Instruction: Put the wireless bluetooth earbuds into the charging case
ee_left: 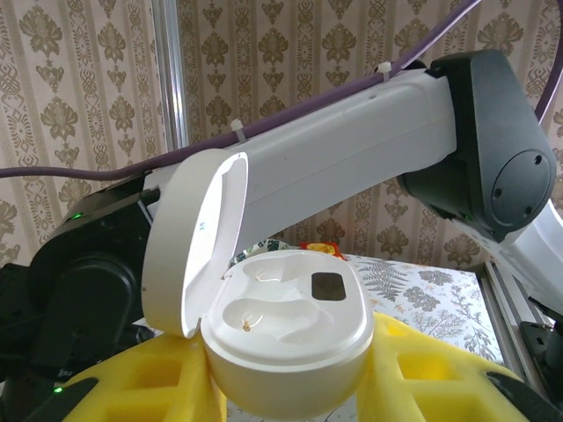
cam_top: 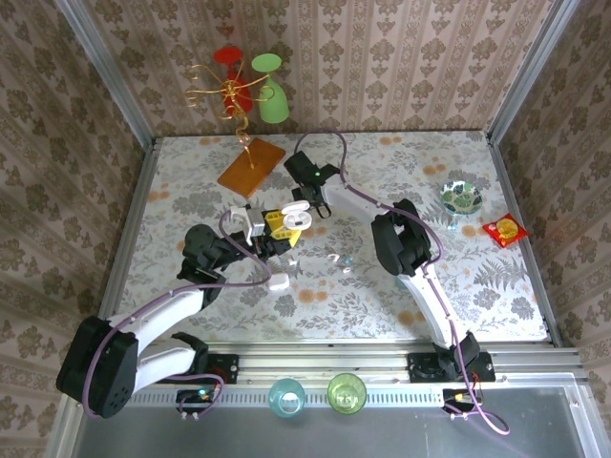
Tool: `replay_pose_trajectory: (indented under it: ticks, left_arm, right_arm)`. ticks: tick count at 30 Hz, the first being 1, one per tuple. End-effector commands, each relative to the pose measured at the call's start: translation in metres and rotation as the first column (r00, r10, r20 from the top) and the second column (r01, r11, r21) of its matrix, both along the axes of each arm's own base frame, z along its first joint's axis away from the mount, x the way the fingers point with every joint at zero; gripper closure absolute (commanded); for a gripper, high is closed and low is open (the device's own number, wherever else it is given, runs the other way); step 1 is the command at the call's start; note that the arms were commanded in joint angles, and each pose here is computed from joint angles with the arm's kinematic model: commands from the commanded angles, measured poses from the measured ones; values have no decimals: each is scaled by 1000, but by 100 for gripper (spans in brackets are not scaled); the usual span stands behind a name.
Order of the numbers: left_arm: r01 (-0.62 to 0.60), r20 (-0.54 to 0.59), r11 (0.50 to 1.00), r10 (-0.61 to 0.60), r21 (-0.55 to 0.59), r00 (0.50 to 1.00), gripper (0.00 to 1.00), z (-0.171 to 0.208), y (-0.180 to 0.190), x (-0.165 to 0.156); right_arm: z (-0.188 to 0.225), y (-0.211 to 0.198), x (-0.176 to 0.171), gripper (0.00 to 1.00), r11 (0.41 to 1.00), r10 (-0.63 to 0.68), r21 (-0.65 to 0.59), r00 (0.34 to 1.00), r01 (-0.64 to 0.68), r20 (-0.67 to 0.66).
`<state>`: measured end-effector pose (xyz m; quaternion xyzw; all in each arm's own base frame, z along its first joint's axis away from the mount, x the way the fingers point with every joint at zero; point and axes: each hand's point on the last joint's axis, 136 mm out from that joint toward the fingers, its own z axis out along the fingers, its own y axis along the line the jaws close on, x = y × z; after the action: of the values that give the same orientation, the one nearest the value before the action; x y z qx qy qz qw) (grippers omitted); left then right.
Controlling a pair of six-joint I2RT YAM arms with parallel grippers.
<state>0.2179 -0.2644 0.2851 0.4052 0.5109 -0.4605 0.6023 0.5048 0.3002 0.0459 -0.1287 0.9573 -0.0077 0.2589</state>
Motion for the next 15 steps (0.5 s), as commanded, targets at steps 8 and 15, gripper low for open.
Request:
replay_pose_trajectory:
  ticks: [8,15]
  left_arm:
    - [15,32,1000,-14,-23,999,71,8,3,-7]
    - [14,28,1000,-14,-23,1000,70,6,4,-7]
  right_arm:
    - [-18,-9,4,71,993,10,-121,999,-15,-42]
    - [-19,-8,1,80,993,19,-118,998,-25,-57]
